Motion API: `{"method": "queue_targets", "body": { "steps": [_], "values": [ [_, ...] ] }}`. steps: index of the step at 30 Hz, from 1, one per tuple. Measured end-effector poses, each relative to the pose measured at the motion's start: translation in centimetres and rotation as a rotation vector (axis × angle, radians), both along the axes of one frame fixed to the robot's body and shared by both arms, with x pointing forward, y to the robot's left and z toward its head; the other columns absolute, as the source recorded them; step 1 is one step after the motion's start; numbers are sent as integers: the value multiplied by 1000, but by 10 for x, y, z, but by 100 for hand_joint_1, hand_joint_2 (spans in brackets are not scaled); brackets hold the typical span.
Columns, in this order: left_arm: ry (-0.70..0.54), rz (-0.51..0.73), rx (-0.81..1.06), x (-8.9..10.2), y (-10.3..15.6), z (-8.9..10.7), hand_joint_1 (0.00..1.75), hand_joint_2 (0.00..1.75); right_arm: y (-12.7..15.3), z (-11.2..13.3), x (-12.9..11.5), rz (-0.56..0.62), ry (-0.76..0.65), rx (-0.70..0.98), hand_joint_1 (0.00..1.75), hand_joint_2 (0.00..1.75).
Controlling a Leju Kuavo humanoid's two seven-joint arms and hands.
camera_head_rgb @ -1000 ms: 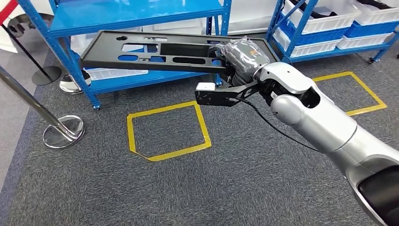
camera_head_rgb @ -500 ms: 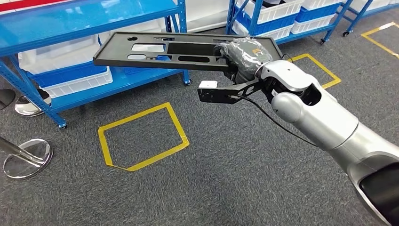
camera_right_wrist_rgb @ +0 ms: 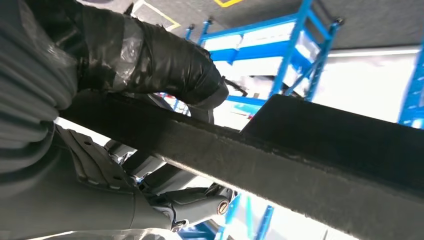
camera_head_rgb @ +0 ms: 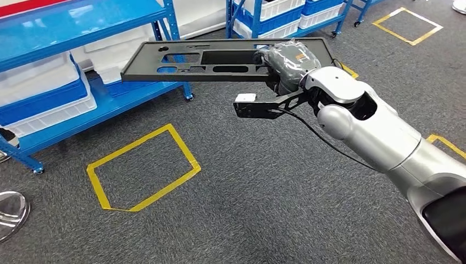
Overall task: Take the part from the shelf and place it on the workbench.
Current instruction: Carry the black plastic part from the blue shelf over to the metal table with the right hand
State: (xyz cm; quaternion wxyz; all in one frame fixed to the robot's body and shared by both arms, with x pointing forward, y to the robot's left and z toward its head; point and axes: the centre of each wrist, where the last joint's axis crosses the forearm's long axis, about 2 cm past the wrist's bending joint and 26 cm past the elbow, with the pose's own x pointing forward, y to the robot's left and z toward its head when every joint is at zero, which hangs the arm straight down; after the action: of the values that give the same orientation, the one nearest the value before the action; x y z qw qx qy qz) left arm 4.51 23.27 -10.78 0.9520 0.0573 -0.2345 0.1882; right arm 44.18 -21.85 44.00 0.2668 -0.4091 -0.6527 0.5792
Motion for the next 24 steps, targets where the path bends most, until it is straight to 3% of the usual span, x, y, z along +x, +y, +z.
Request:
{"method": "queue_targets", "body": {
  "steps": [15, 24],
  "values": [
    [-2, 3, -2, 0, 2, 0, 0, 175, 37, 10, -1, 25, -16, -100, 175, 175],
    [7, 15, -12, -1, 3, 0, 0, 175, 45, 13, -1, 32, -20, -119, 175, 175]
  ]
}}
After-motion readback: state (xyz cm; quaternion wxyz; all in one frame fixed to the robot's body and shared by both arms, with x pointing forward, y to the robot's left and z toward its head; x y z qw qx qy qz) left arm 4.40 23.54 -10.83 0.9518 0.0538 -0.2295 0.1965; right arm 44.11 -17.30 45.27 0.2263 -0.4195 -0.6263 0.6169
